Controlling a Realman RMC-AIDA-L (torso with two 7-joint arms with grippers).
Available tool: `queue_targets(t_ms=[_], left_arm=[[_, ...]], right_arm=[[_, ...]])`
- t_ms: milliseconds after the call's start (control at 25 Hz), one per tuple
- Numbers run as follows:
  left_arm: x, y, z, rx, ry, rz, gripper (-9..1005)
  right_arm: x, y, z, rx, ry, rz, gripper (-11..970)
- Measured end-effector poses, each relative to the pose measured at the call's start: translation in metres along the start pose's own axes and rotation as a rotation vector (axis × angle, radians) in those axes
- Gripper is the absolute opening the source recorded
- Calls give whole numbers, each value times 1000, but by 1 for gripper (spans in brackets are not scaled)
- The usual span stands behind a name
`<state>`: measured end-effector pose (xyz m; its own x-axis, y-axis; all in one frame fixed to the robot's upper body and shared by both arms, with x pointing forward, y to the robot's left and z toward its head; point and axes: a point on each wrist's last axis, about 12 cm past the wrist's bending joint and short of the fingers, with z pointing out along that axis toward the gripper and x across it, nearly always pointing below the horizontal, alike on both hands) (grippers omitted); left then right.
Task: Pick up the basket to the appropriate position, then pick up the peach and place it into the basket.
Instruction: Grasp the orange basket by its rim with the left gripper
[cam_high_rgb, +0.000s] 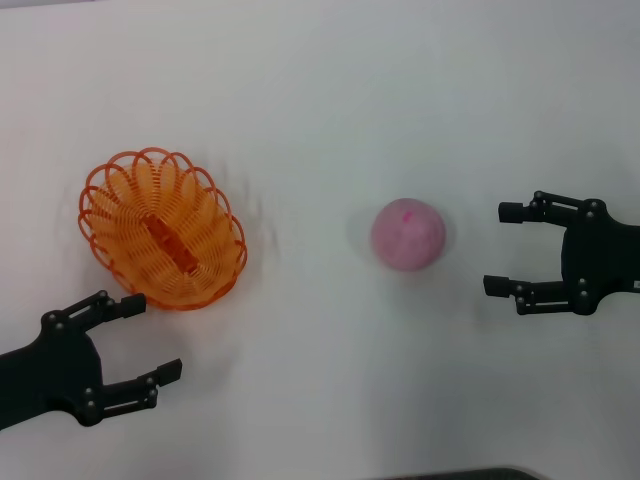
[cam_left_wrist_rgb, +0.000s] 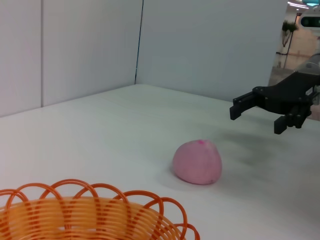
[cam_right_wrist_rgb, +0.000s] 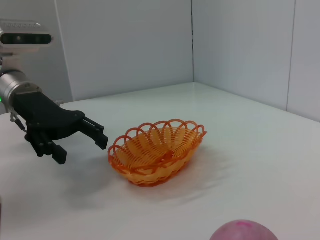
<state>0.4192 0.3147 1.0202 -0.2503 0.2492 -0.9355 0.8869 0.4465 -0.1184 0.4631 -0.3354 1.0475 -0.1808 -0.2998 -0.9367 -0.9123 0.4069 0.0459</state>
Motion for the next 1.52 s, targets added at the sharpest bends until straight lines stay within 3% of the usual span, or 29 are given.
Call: queue_targets(t_ms=[960,1200,1520], left_arm=[[-4,-2,0,10,-49,-25,876],[-16,5,-4,-10,-146,-171,875],[-32,26,-17,-80,-276,-436,875]], right_arm=[[-1,-1,0,3,-2,-1,928],[-1,-1,1,7,-7,0,928],[-1,0,3,6,-11,1,928]])
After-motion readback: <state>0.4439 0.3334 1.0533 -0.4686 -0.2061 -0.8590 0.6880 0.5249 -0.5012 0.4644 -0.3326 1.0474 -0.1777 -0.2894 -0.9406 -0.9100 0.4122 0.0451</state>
